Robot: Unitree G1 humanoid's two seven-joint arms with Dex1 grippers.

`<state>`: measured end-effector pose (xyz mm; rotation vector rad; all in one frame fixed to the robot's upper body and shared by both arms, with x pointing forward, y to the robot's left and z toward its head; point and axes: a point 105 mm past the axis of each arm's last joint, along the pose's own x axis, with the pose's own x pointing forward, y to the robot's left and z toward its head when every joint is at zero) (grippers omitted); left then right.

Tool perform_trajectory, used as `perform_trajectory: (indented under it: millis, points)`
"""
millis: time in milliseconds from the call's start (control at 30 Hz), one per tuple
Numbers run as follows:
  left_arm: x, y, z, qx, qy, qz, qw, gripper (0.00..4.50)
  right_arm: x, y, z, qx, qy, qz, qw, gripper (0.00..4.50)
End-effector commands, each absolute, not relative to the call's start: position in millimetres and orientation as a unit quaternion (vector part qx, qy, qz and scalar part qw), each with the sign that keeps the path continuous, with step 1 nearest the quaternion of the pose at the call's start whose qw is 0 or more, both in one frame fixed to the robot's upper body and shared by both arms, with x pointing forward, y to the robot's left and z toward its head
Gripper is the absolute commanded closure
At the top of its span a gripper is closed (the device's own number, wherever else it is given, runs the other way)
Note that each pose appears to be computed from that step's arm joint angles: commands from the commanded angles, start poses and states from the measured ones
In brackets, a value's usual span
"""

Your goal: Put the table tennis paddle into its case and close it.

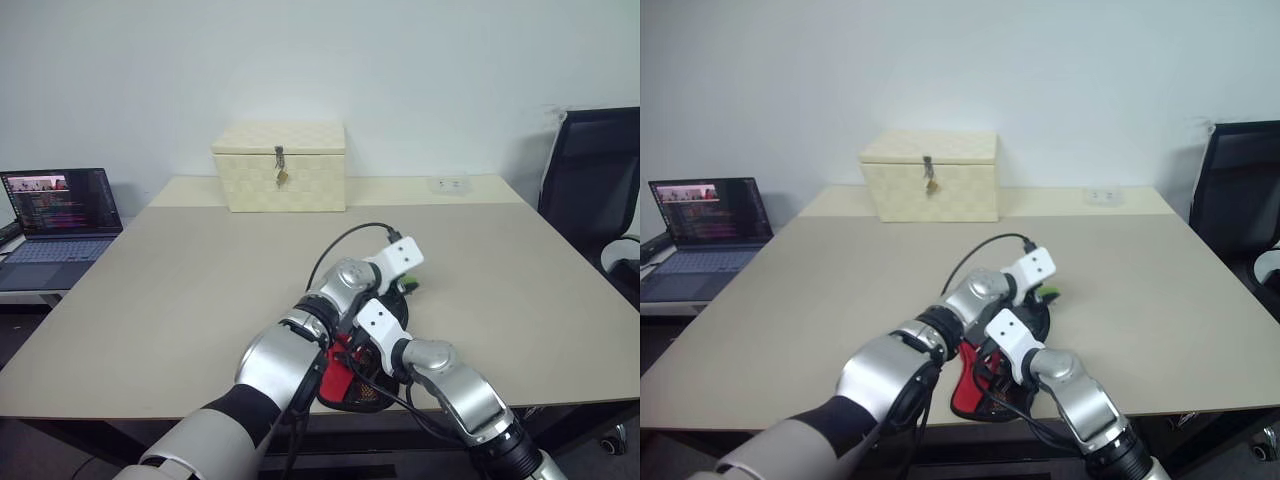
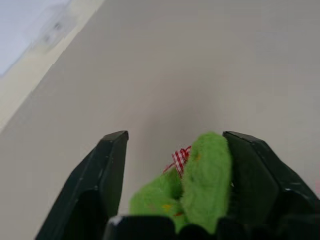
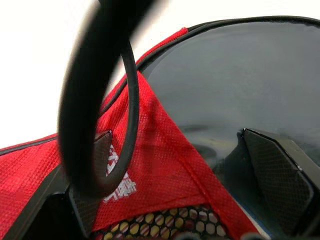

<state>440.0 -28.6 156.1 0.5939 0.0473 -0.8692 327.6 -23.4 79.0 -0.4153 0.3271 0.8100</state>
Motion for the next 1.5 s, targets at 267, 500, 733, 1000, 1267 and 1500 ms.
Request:
perform_trajectory:
  millis: [267,500,733,1000,1267,1500]
  points:
    - [473.0,57.1,254.3,0.113,-0.077,-0.307,0.942,1.17,324.4,-34.4,86.4,-0.144,0.193,0.400,0.884,0.00]
    - [460.7,76.5,244.0,0.019,-0.083,-0.382,0.920,1.17,313.3,-40.2,117.4,-0.115,0.168,0.423,0.883,0.00]
    - [433.8,62.7,180.9,0.044,-0.021,-0.489,0.871,1.17,302.8,-72.2,171.1,-0.093,0.134,0.447,0.880,0.00]
    - [408.8,40.0,130.6,0.080,0.038,-0.555,0.827,1.17,331.1,-132.7,193.4,-0.208,0.098,0.366,0.902,0.00]
    - [404.7,29.9,108.0,0.084,0.070,-0.549,0.828,1.17,390.4,-155.6,176.1,-0.416,0.048,0.296,0.859,0.00]
    - [403.8,25.9,108.3,0.078,0.068,-0.551,0.828,1.17,428.6,-146.7,165.5,-0.518,0.006,0.278,0.809,0.00]
